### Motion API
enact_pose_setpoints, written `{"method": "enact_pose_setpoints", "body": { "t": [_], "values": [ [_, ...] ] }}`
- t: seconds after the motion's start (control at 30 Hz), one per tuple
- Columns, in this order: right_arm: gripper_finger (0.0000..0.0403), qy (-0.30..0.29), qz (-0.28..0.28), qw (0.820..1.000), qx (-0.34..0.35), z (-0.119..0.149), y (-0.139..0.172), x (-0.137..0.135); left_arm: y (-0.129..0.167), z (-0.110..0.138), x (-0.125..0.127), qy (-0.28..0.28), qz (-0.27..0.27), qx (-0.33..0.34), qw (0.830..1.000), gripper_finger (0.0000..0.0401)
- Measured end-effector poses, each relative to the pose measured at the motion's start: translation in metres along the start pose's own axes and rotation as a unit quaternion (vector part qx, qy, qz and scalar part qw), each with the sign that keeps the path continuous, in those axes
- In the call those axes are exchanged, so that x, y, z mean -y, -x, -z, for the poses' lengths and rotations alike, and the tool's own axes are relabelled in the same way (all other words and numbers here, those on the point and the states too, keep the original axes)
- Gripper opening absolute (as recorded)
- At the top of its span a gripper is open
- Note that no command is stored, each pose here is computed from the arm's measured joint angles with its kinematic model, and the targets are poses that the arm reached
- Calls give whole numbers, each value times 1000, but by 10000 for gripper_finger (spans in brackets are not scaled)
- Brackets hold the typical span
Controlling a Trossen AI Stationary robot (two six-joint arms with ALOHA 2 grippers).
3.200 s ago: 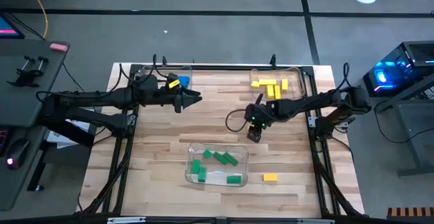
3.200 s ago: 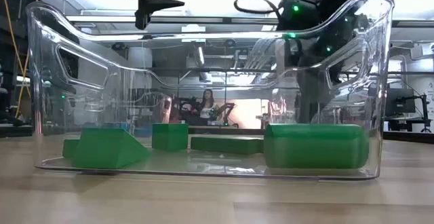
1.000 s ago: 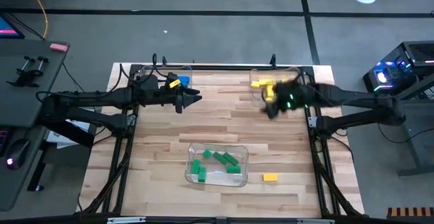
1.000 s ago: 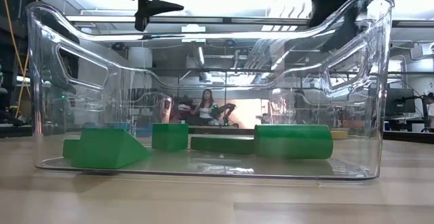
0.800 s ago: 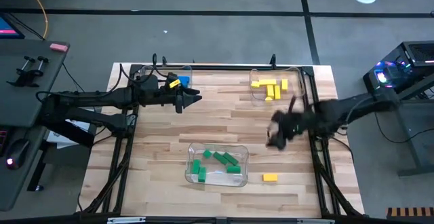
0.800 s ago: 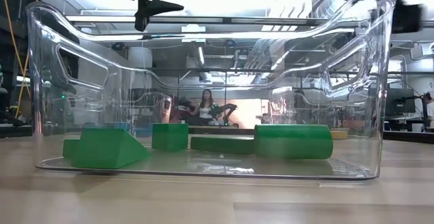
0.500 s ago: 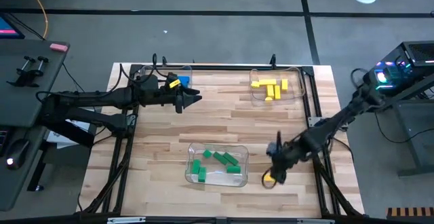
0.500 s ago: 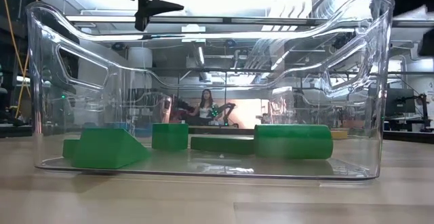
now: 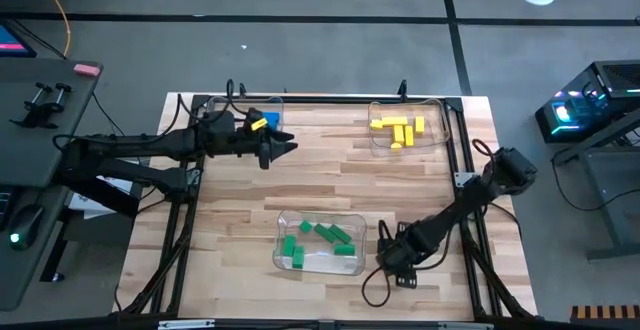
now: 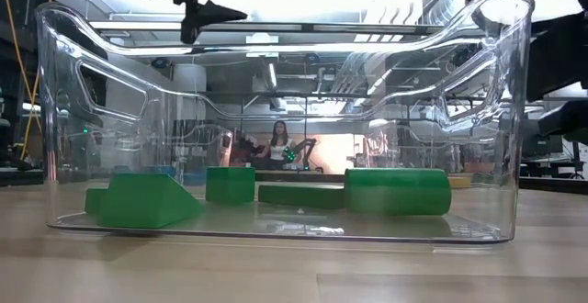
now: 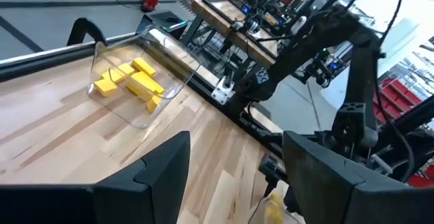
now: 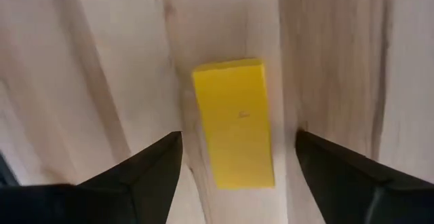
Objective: Sort blocks
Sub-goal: Put the yellow block into the right transparent bin, then return to Home Position
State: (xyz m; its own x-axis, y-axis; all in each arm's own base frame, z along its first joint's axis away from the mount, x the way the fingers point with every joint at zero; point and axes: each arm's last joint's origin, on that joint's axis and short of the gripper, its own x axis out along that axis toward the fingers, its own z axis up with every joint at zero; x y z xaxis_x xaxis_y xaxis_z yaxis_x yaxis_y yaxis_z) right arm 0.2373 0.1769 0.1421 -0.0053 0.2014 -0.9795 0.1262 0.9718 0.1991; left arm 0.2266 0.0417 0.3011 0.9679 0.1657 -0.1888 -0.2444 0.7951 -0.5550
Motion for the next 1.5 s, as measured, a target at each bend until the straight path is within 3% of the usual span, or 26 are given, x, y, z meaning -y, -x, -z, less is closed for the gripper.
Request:
{"method": "enact_pose_setpoints", "body": {
  "t": [0.17,0.27,0.37,0.4,0.53,0.73,0.9,1.03,1.13,1.2,1.33,1.5],
  "values": [
    [264,-28,13,999,-13,-2,-10,1,0,2,-2,0,-8,-12,1000,220],
    [209,-46,25,999,-11,-1,-7,2,0,2,-1,1,-7,-11,1000,220],
    [124,-49,38,998,-16,-1,3,4,0,1,0,10,-2,-3,1000,220],
    [118,-48,42,998,-15,-1,9,4,0,0,0,10,0,0,1000,220],
    [121,-46,69,996,21,-2,53,14,0,-4,2,4,13,19,1000,220],
    [121,-118,195,969,90,13,125,76,0,-6,4,-40,21,34,998,220],
    [121,-241,268,911,200,22,174,140,0,-6,4,-53,21,34,998,220],
    [121,-340,311,855,238,24,194,190,0,-6,5,-52,22,33,998,220],
    [121,-393,315,828,247,22,201,223,0,-5,6,-40,26,31,998,220],
    [140,-411,306,821,251,21,204,241,0,-6,8,-28,47,26,998,220],
    [222,-436,281,816,256,25,208,262,7,-13,15,-10,126,23,992,220],
    [291,-415,252,840,243,28,209,266,23,-20,25,-26,206,21,978,220]
  ]
}}
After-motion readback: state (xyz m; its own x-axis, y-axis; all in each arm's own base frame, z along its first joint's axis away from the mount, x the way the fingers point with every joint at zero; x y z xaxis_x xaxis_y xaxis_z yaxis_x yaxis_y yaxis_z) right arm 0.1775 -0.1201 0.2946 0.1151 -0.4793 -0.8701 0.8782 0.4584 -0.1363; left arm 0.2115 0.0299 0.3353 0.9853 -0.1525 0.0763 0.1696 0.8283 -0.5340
